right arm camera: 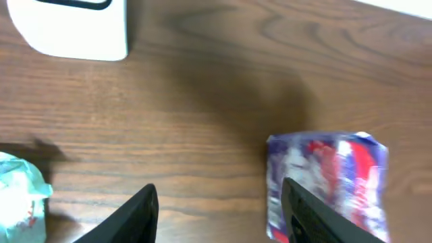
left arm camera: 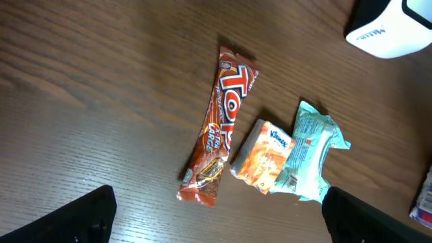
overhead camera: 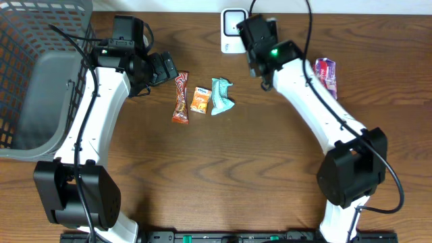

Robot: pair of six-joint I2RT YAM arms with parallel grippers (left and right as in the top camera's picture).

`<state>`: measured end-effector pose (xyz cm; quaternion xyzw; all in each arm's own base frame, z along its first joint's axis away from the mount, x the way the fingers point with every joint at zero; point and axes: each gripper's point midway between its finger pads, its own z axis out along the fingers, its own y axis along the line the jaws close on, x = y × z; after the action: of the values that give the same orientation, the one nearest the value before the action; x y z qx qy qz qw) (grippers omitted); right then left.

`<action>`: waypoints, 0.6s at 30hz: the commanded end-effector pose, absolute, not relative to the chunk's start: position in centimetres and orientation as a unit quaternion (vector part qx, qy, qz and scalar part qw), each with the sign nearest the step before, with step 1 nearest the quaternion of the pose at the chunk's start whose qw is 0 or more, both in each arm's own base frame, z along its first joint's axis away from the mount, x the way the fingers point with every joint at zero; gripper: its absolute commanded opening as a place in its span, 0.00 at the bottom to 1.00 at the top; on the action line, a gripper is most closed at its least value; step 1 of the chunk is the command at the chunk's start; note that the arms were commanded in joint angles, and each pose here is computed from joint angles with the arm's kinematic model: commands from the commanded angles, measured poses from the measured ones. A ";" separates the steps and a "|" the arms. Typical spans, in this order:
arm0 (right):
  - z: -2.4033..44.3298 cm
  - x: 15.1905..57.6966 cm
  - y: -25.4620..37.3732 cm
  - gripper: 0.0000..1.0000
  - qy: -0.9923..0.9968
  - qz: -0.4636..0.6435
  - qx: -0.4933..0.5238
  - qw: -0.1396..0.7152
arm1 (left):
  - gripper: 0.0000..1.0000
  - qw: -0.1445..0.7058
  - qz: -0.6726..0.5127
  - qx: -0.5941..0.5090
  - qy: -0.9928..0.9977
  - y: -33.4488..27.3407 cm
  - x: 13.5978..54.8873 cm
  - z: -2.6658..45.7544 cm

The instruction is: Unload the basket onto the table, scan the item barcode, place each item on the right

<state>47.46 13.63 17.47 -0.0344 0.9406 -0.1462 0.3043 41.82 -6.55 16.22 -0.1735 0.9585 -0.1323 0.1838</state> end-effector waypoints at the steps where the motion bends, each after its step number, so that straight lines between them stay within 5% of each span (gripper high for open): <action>1: 19.3 47.9 10.3 0.49 0.940 -0.155 0.004 0.304 | 0.98 0.186 -0.133 -0.171 0.958 -6.5 42.0 16.4; 3: 18.9 47.8 7.2 0.44 0.944 -0.170 0.028 0.283 | 0.98 0.186 -0.133 -0.171 0.958 -6.6 42.0 16.4; 8: 18.1 46.6 -1.5 0.11 0.946 -0.195 0.119 0.231 | 0.98 0.186 -0.133 -0.171 0.958 -6.6 42.0 16.4; 12: 17.0 45.2 -6.7 0.02 0.949 -0.176 0.175 0.193 | 0.98 0.186 -0.133 -0.171 0.958 -6.6 42.0 16.4; 18: 13.0 43.7 -8.1 0.01 0.972 -0.035 0.187 0.138 | 0.98 0.186 -0.133 -0.171 0.958 -6.5 42.0 16.4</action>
<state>44.06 -10.64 14.79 0.2137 0.9533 -0.1422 0.1591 41.82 -6.55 16.22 -0.1735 0.9585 -0.1323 0.1838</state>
